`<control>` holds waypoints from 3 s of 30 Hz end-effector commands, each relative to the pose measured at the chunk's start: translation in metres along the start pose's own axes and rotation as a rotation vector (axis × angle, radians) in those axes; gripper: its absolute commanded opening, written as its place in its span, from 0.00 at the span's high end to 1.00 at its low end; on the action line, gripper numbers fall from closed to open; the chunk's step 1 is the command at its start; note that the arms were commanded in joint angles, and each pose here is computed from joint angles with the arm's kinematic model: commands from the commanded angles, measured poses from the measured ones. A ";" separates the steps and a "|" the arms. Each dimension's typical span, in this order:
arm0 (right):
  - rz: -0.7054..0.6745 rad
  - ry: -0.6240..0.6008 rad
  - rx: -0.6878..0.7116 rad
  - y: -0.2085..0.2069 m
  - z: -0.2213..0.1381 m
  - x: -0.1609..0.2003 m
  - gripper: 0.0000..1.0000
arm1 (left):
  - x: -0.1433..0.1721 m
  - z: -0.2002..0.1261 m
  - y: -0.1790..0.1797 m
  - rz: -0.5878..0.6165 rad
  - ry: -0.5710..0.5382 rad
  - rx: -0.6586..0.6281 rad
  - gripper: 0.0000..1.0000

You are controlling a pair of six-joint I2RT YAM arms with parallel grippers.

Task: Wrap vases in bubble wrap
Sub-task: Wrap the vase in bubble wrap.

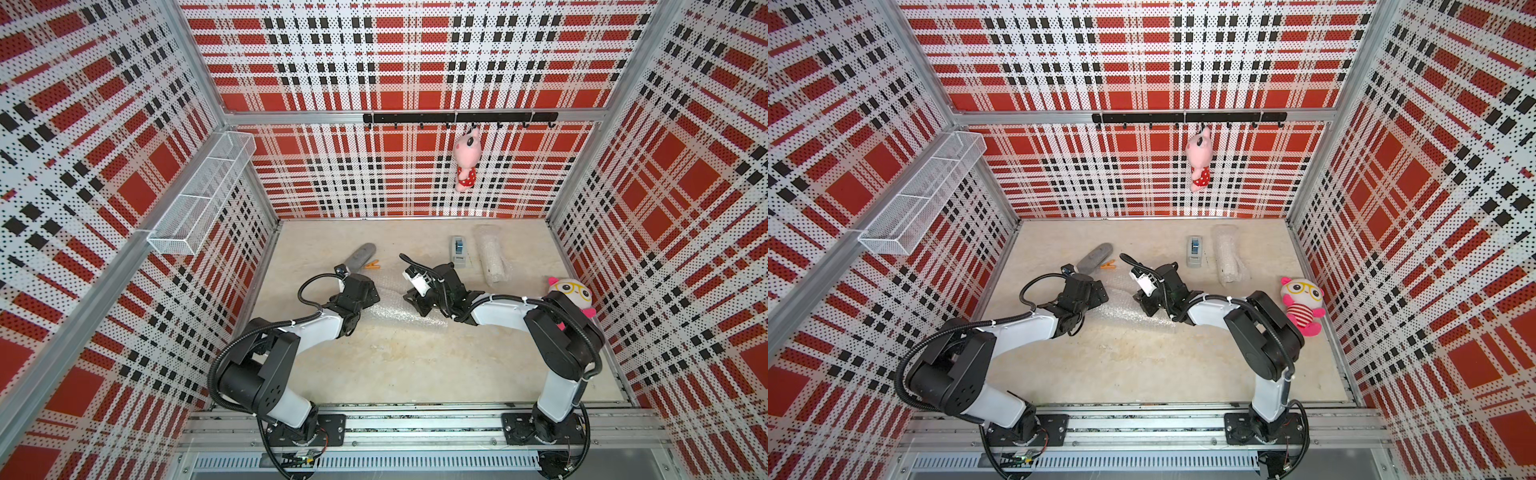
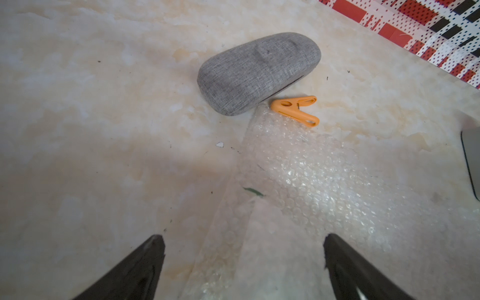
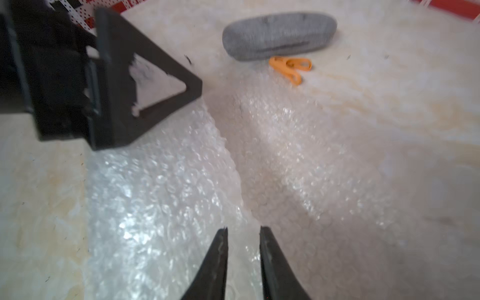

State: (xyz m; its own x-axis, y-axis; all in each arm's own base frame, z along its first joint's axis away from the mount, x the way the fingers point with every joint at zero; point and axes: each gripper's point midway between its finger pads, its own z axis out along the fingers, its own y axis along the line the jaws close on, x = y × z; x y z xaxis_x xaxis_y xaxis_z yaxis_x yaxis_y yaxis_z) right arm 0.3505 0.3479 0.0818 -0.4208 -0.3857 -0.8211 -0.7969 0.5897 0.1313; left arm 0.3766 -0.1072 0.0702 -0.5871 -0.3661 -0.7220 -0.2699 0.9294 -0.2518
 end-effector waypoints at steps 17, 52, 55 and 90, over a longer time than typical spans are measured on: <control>0.109 0.144 -0.170 0.010 0.031 0.052 0.84 | 0.028 0.016 0.023 0.081 0.111 -0.082 0.02; -0.231 0.074 -0.028 0.043 -0.045 0.002 0.00 | 0.040 0.035 0.017 0.134 0.165 -0.110 0.02; -0.268 0.117 -0.010 0.042 -0.031 0.014 0.00 | 0.040 0.036 0.017 0.138 0.165 -0.114 0.02; -0.252 0.270 -0.011 0.062 0.012 0.069 0.47 | -0.004 0.034 0.000 0.039 0.118 -0.072 0.02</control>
State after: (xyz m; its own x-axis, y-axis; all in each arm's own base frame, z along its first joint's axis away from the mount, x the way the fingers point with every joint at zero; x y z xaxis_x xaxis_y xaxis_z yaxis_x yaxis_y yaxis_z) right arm 0.2970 0.3598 0.0501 -0.2522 -0.6920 -0.6764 -0.8817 0.4524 -0.1341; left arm 0.4207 -0.1107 0.0722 -0.5969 -0.3593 -0.7174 -0.2864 0.9306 -0.2278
